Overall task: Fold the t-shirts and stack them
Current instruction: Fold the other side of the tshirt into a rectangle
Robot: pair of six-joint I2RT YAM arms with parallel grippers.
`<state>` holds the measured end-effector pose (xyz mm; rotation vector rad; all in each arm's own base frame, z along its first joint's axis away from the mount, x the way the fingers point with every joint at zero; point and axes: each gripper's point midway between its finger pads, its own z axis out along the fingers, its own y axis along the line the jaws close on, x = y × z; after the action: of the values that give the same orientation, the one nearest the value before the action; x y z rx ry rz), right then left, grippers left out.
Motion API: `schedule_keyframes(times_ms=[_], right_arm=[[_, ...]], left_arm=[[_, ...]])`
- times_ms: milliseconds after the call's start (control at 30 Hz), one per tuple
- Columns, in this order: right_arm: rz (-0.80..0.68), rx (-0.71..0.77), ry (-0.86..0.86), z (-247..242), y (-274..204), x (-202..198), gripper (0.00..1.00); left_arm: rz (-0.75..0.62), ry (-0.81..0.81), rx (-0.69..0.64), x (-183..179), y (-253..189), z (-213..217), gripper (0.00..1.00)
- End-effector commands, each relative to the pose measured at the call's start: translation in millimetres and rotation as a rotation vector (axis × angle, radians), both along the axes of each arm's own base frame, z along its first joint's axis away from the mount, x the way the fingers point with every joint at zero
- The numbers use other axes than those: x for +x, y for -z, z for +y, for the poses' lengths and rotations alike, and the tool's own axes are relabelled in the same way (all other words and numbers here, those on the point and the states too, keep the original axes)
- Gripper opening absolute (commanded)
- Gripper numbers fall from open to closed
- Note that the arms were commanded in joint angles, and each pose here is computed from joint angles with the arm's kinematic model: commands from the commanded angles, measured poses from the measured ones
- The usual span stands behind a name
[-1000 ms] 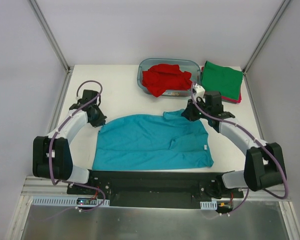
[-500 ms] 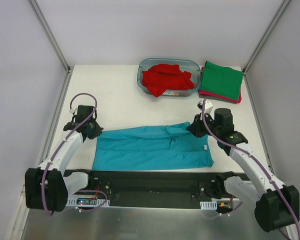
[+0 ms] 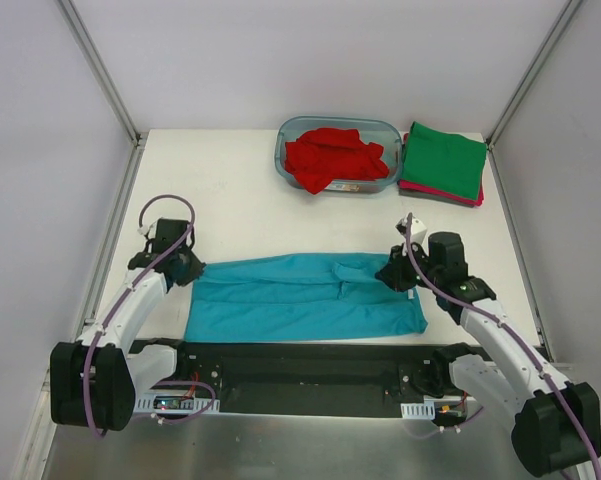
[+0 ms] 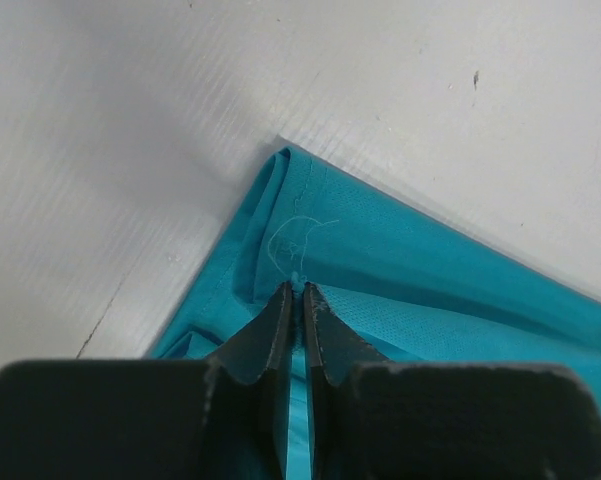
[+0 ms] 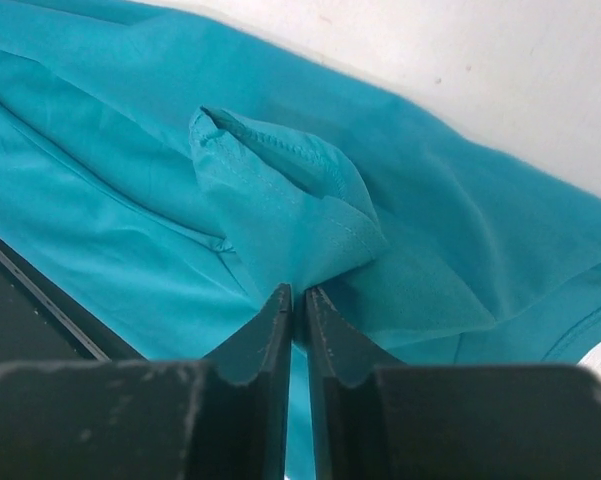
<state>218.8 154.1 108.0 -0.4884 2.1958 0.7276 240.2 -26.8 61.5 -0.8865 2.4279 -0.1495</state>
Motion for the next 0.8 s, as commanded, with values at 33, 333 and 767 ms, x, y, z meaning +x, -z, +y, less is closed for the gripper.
schedule_keyframes(times_ms=[33,333,767], right_arm=[[0.086,0.035,0.056,0,10,-14,0.18],[0.431,0.122,0.279,-15,37,-83,0.37],[0.116,0.122,0.195,-9,-48,-30,0.96]], left_arm=[[0.019,-0.021,0.004,-7,10,2,0.14],[-0.069,-0.274,0.122,-34,-5,44,0.89],[-0.231,0.152,-0.241,21,-68,-51,0.99]])
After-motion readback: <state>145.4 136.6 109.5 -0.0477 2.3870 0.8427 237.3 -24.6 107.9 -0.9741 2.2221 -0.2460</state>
